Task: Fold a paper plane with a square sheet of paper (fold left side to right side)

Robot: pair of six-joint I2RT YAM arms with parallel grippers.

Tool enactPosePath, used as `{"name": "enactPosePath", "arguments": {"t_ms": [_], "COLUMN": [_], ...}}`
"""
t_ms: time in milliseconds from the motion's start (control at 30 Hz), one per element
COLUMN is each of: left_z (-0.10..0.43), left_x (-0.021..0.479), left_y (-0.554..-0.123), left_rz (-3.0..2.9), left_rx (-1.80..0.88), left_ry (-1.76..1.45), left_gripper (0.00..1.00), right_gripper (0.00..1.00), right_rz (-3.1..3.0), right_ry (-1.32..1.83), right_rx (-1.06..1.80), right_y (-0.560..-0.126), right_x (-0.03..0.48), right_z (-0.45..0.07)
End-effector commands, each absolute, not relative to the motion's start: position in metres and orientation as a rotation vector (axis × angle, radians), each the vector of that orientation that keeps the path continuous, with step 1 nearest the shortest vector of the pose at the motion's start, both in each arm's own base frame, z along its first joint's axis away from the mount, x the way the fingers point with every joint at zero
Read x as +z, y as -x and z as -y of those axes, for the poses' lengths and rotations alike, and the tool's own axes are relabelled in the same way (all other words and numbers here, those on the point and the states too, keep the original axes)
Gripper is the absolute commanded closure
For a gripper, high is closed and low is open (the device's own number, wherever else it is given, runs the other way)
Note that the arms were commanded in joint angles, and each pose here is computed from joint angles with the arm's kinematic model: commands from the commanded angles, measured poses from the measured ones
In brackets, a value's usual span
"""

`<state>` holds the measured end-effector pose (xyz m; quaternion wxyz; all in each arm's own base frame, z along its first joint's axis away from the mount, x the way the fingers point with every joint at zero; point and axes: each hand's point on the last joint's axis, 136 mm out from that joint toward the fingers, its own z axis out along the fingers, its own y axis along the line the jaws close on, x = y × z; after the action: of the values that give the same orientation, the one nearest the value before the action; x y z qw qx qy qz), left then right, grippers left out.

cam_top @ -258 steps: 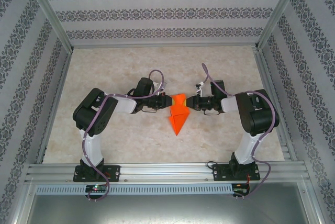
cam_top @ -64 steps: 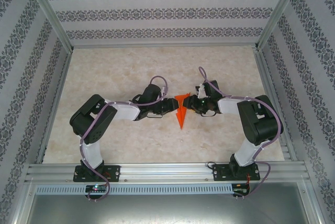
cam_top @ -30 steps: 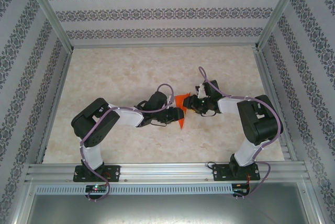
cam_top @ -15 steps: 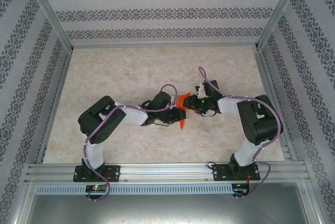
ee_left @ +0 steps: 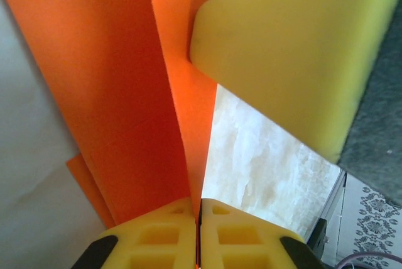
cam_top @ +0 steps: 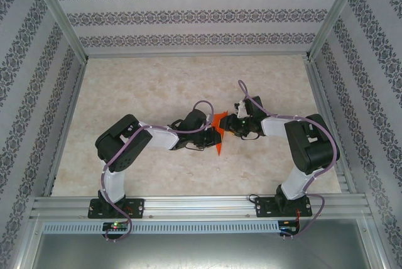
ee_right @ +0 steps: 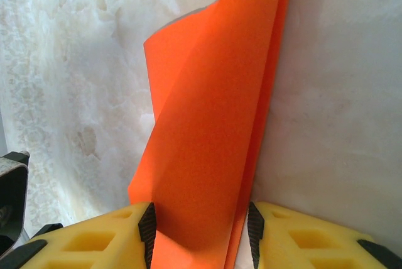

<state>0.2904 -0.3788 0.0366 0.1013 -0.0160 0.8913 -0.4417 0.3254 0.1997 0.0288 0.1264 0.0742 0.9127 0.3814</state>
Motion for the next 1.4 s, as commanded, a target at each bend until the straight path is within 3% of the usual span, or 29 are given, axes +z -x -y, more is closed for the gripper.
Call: {"name": "enactPosePath", "arguments": {"t_ms": [0,167,467,600,1167,1367], "left_z": [0.384,0.385,0.383,0.383,0.374,0.361], "left_x": [0.031,0.029,0.03,0.035,0.051,0.064], "left_y": [-0.29,-0.29,-0.288,-0.288,-0.288,-0.289], "left_rz": [-2.645,-2.647,-2.638,-2.623,-2.59,-2.559], "left_rx": [-1.281,-1.281,-1.289,-1.297,-1.272,-1.263], "left_ry": [0.008,0.005,0.005,0.0,-0.012,-0.003], "left_gripper": [0.94,1.0,1.0,0.92,0.76,0.66], "right_gripper": [0.54,0.54,0.55,0.55,0.56,0.55], "right_rz": [-2.756,-2.762,-2.772,-2.771,-2.78,-2.781], "right_ry": [-0.224,-0.218,-0.227,-0.224,-0.219,-0.221], "right_rx": [1.027,1.02,1.01,1.009,1.0,1.0], "right_y": [-0.31,-0.309,-0.309,-0.309,-0.309,-0.309], "right_x": [0.003,0.002,0.0,0.001,0.001,0.001], "right_z": [-0.194,-0.194,-0.193,-0.193,-0.193,-0.193]}}
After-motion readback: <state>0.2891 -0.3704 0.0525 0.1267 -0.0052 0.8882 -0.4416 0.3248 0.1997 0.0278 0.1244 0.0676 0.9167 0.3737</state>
